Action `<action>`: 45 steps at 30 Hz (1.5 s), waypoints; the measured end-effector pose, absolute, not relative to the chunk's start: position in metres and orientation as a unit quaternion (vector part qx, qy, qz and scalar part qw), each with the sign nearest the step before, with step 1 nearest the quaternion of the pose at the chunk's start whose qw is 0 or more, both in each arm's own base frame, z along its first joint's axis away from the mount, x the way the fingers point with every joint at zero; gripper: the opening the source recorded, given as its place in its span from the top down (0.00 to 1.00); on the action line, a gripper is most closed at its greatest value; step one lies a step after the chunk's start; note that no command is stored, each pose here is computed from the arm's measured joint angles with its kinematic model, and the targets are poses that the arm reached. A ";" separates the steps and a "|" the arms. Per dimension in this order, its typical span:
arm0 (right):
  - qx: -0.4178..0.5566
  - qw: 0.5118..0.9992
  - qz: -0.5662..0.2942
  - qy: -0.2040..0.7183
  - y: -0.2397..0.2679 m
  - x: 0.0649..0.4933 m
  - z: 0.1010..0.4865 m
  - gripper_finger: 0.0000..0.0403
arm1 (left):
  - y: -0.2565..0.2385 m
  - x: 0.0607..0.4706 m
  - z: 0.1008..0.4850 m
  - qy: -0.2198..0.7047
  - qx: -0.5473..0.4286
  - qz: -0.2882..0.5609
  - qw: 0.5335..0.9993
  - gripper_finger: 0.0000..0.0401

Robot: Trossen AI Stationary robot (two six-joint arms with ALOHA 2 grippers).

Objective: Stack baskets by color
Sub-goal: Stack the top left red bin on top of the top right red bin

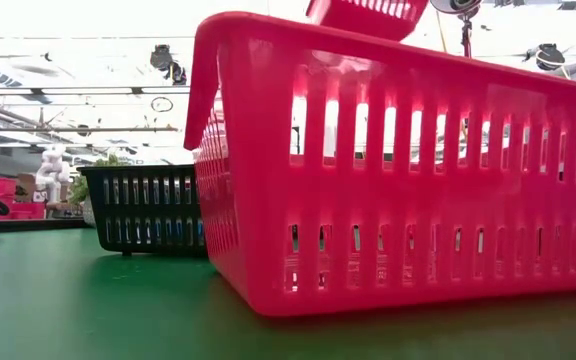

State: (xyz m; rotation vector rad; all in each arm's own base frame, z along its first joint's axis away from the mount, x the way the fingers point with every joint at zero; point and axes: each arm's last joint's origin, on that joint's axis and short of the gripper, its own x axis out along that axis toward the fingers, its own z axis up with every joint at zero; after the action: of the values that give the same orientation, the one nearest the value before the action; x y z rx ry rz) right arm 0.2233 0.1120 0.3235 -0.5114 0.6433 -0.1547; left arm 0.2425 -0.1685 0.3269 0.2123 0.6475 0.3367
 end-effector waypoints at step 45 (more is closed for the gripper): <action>-0.253 0.887 -0.091 0.376 0.031 0.179 0.232 0.98 | -0.178 0.249 0.318 0.347 0.062 0.115 0.929 0.66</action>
State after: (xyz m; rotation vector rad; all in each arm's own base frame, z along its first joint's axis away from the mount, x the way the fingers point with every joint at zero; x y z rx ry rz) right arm 0.1790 0.0307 0.2324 -0.5261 0.7818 -0.1896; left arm 0.2494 -0.1779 0.3179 0.1273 0.7116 0.2366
